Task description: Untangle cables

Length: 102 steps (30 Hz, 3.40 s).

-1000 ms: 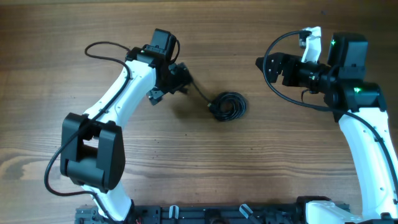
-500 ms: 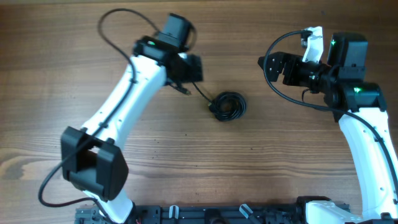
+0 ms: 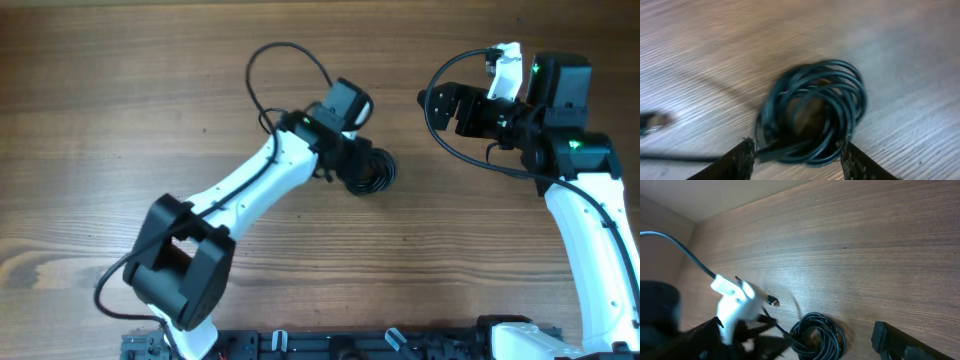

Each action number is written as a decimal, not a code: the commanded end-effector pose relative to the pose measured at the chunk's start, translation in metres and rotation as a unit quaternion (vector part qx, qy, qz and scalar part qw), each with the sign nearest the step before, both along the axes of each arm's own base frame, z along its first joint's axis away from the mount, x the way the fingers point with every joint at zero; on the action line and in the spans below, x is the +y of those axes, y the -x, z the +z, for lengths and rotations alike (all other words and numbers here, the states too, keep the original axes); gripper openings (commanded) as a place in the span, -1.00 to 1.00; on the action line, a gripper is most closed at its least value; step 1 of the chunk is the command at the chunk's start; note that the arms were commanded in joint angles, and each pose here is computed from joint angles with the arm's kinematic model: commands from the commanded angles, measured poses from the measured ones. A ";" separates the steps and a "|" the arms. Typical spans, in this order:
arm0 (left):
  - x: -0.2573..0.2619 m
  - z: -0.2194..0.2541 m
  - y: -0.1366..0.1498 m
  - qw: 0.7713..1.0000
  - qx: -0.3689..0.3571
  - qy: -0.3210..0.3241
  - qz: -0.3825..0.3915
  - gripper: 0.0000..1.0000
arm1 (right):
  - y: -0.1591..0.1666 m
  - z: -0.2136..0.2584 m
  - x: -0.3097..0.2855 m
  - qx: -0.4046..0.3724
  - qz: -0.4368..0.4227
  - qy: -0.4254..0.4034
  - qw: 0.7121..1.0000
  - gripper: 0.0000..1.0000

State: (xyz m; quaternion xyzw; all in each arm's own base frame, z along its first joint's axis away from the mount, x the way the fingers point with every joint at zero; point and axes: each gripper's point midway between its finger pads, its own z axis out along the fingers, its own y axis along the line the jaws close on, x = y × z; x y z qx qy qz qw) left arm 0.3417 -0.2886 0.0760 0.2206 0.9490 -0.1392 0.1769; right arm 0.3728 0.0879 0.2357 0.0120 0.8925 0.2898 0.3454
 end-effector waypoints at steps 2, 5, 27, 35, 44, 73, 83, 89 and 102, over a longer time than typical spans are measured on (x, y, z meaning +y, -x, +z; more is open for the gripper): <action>-0.026 -0.027 0.024 0.991 -0.017 -0.021 -0.134 0.11 | -0.005 0.007 -0.001 -0.007 -0.005 0.005 1.000 1.00; -0.035 -0.040 0.030 0.985 -0.021 -0.032 -0.171 0.12 | -0.005 0.007 -0.001 -0.008 -0.005 0.005 1.000 1.00; -0.031 -0.086 0.032 0.981 -0.007 -0.081 -0.176 -0.70 | -0.005 0.007 -0.001 -0.008 -0.005 0.005 1.000 1.00; -0.034 -0.051 0.026 0.993 -0.001 -0.031 -0.113 -0.92 | -0.005 0.007 -0.001 -0.008 -0.005 0.005 1.000 0.99; -0.037 0.068 0.047 0.939 0.138 0.284 -0.137 -0.92 | -0.005 0.007 -0.001 -0.008 -0.005 0.005 1.000 1.00; 0.039 0.162 0.015 0.802 0.247 0.533 -0.105 -0.92 | -0.003 0.015 0.078 0.008 0.192 -0.193 0.962 0.09; 0.039 0.157 0.012 0.812 0.241 0.523 -0.095 -0.92 | 0.002 0.020 0.112 0.001 0.227 -0.200 0.953 -0.08; 0.039 0.148 0.006 0.824 0.250 0.505 -0.062 -0.92 | 0.008 0.016 0.130 0.004 0.241 -0.190 0.952 -0.09; 0.039 0.148 0.006 0.823 0.250 0.505 -0.062 -0.92 | 0.002 -0.016 0.152 0.034 0.228 -0.161 0.960 -0.34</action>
